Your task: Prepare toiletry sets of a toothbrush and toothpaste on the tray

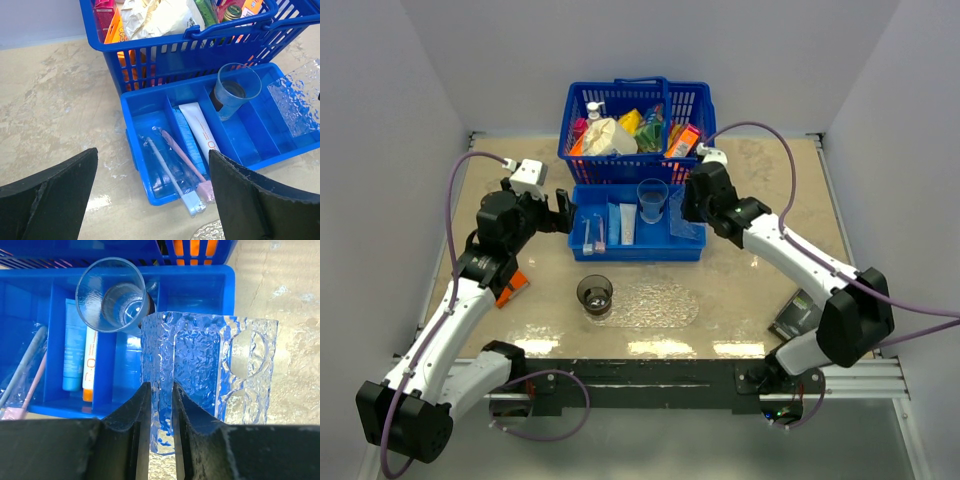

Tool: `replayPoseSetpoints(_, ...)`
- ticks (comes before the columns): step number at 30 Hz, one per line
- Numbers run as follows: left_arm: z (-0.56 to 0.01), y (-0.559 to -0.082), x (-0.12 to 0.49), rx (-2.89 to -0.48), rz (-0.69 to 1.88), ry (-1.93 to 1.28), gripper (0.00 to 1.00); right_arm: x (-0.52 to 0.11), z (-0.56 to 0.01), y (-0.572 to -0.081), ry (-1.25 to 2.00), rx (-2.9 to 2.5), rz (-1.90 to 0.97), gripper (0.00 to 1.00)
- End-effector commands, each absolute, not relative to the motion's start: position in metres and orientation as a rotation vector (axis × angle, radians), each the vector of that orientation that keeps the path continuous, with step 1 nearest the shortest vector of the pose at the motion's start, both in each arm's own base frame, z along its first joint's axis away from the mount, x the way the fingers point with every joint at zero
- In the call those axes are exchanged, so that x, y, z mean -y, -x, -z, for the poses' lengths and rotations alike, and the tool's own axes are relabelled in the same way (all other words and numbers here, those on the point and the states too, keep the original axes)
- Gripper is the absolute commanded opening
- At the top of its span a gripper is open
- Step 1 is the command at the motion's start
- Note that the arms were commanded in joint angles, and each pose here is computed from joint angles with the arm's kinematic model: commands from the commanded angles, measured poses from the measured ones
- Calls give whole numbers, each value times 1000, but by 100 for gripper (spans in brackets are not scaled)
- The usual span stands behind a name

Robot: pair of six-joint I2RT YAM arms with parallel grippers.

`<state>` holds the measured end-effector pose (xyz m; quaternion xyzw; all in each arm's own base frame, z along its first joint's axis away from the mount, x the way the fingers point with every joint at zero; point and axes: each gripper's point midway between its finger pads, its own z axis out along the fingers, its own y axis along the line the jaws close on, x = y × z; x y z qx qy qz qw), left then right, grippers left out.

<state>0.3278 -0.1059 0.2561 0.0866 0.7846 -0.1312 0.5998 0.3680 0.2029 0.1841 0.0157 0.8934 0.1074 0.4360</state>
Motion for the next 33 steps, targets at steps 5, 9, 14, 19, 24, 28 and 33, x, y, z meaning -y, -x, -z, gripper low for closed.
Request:
replayPoseSetpoints(5,-264,-330,107,-1780,298,-204,96,-193,-234,-375,-104,-2086,-274,0)
replayPoseSetpoints(9,-266,-329,106,-1775,299,-201,96,-191,-242,-374,-110,-2061,-284,0)
replayPoseSetpoints(14,-266,-330,107,-1773,300,-202,96,-189,-250,-373,-94,-2052,-275,0)
replayPoseSetpoints(19,-265,-330,106,-1778,297,-200,96,-191,-260,-364,-90,-2037,-298,0)
replayPoseSetpoints(24,-265,-330,106,-1776,298,-201,96,-191,-259,-355,-80,-2044,-294,0)
replayPoseSetpoints(28,-265,-330,108,-1778,304,-202,96,-196,-257,-350,-72,-2048,-283,0)
replayPoseSetpoints(33,-265,-330,108,-1776,306,-203,96,-214,-257,-331,-40,-2054,-288,0)
